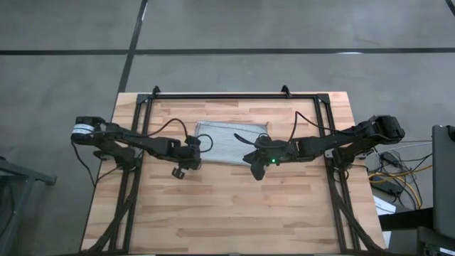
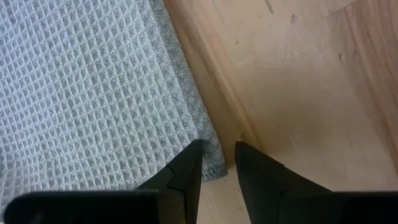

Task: Roll towel
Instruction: Fold the gray towel

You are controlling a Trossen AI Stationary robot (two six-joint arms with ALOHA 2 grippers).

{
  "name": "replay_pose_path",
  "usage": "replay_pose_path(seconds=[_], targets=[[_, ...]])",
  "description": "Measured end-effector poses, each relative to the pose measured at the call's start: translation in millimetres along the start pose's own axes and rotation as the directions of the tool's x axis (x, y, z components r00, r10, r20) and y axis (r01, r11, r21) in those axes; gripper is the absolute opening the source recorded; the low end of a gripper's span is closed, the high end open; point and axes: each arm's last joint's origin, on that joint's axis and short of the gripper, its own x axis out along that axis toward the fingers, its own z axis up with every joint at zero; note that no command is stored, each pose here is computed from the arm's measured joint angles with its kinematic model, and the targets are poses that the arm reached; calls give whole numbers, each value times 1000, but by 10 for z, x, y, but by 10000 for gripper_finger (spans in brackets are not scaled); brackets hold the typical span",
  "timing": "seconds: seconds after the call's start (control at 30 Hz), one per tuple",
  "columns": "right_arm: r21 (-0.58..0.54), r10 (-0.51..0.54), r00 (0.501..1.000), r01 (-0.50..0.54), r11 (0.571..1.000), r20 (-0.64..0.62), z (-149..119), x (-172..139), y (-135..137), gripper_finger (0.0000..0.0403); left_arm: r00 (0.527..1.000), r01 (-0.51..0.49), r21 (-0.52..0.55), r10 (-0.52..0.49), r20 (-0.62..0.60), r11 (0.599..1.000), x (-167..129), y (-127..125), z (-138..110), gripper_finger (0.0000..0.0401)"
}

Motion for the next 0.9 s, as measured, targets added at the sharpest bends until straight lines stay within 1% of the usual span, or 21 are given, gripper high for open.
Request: replay_pose_path(seconds=[0.33, 0.47, 0.67, 0.9], targets=[[0, 0, 1000, 0, 1000, 0, 0, 0, 1, 61, 999, -38, -25, 37, -30, 999, 17, 8, -9, 99], [8, 0, 1000, 0, 1000, 1, 0, 0, 0, 61, 999, -40, -24, 39, -36, 999, 19, 5, -16, 74], [9, 0, 1000, 0, 1000, 1, 1, 0, 0, 61, 999, -35, -47, 33, -39, 998, 22, 3, -23, 12], [15, 1, 1000, -1, 1000, 1, 0, 0, 1, 61, 999, -35, -48, 33, -40, 998, 23, 3, -25, 7]])
